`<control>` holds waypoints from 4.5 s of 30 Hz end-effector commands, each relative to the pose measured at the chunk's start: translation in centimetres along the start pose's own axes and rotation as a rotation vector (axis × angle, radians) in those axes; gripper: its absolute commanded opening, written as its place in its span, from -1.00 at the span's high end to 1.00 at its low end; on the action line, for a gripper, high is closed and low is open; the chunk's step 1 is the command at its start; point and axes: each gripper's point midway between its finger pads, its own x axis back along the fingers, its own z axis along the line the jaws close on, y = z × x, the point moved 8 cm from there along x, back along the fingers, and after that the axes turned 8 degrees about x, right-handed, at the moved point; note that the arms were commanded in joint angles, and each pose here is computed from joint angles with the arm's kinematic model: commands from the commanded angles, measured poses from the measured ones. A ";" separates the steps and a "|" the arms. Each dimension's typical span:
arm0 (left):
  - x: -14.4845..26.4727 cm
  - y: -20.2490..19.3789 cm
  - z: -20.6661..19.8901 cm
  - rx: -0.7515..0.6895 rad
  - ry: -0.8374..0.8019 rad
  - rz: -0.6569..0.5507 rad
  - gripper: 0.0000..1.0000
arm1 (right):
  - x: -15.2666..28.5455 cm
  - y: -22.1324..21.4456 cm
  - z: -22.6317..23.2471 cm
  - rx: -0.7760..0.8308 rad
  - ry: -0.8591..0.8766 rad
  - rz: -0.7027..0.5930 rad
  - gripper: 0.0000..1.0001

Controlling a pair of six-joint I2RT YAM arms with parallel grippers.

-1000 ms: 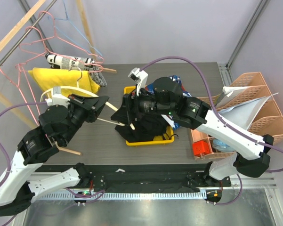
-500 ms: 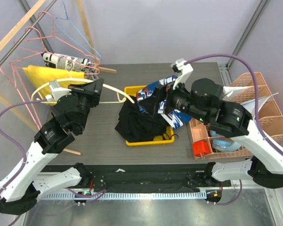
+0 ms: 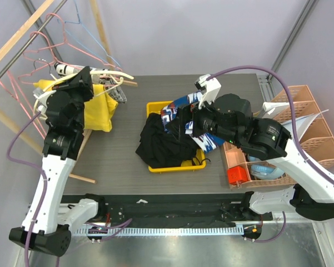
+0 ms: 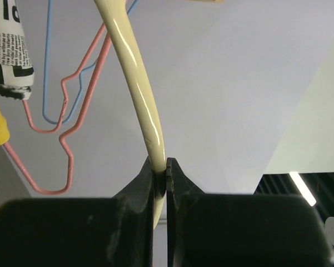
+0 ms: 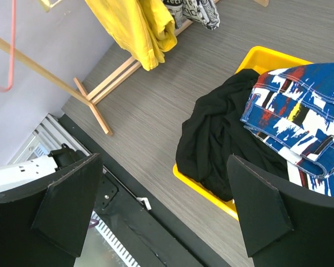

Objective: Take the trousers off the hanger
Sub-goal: Hang the hanger back to the clothesline with the left arm, then grab a hanger with trousers on it with the left arm

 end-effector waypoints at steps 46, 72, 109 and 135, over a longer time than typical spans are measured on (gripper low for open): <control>3.3 0.5 -7.8 -0.210 -0.274 0.149 0.99 | -0.7 0.9 0.4 0.008 0.034 0.001 -0.99; 4.4 4.6 -6.2 -0.287 -0.073 -0.188 0.99 | -2.2 1.0 0.3 0.051 0.032 0.023 -1.00; 13.5 1.5 -6.6 -0.286 0.040 0.314 -0.47 | 0.2 0.2 0.5 -0.117 0.085 -0.022 -0.99; 0.4 1.9 -7.0 -0.648 0.259 0.003 -0.19 | -15.0 1.8 0.1 -0.111 0.029 0.154 -0.87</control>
